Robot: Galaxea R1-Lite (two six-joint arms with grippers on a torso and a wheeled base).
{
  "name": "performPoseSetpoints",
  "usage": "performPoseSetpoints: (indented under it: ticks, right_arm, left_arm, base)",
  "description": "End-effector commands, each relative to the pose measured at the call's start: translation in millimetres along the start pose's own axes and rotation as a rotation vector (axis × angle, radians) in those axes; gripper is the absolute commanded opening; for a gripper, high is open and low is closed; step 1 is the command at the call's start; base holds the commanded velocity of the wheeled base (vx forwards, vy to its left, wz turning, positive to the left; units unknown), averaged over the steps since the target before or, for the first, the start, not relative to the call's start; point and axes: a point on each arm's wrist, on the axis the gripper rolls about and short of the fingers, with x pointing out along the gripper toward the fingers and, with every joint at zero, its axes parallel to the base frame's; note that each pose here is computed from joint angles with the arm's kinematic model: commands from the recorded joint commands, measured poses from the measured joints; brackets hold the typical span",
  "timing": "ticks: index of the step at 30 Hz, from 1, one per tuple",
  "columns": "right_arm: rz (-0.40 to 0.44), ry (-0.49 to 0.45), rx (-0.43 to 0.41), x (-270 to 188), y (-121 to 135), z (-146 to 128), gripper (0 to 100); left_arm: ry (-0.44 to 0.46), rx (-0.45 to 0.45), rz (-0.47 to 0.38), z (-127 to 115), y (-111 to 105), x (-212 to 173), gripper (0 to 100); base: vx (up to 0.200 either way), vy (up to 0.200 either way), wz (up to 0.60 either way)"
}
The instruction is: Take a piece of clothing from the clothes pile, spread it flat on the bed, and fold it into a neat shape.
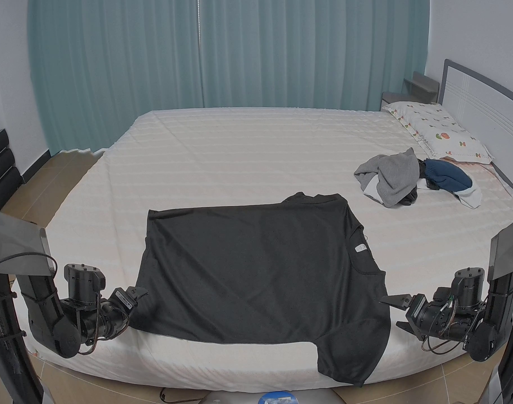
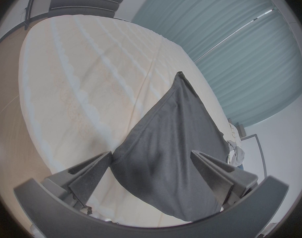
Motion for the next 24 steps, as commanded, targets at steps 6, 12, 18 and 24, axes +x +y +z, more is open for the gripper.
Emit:
performPoseSetpoints:
  ticks: [6,12,18,24]
  right_arm:
    - [-0.001,-0.002,-0.003,0,0,-1,100]
    - [-0.020,0.011,-0.024,-1,-4,-3,100]
    - [-0.076,0.055,-0.047,6,-16,-10,100]
    - [-0.080,0.075,-0.057,9,-17,-13,100]
  left_arm:
    - [0.017,0.003,0.070,-5,14,-1,0]
    - [0.021,0.107,0.112,-9,22,-14,0]
    - [0.013,0.196,0.136,-11,25,-29,0]
    - [0.019,0.216,0.155,-10,30,-30,0]
  base:
    - [0.000,0.000,0.00]
    - [0.000,0.000,0.00]
    - [0.000,0.000,0.00]
    - [0.000,0.000,0.00]
